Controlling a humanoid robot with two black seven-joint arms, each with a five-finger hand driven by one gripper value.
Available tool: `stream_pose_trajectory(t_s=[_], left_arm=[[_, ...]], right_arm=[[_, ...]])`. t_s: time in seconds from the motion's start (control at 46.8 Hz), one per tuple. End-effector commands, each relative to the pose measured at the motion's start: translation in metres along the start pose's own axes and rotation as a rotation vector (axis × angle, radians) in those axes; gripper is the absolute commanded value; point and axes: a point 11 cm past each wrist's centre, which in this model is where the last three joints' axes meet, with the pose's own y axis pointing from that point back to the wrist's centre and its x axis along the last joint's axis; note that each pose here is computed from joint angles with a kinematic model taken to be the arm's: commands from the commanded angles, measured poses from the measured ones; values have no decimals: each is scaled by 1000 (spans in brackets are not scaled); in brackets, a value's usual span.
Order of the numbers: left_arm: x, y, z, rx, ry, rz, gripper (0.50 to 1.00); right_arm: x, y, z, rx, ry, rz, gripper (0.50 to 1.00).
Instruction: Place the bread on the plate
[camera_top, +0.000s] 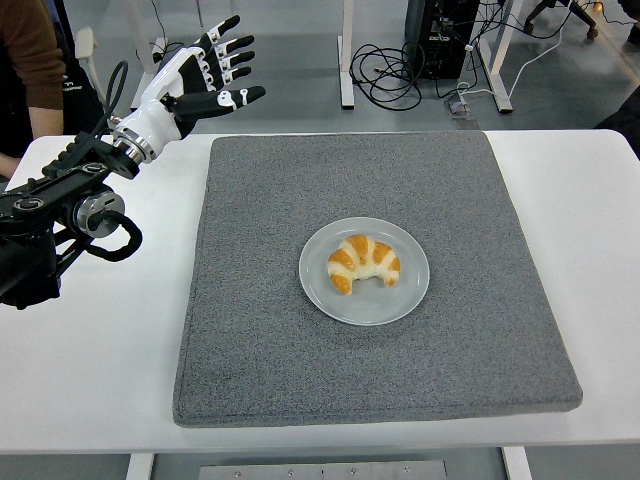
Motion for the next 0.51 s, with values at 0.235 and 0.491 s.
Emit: stream_pose_trajectory(t_s=[0.235, 0.491], left_arm=[[13, 11, -19, 59, 73, 38, 925], [11, 13, -24, 63, 80, 36, 948]], right_arm=[[0, 0, 1, -2, 1, 0, 1000], [0, 1, 2, -4, 1, 0, 1000]])
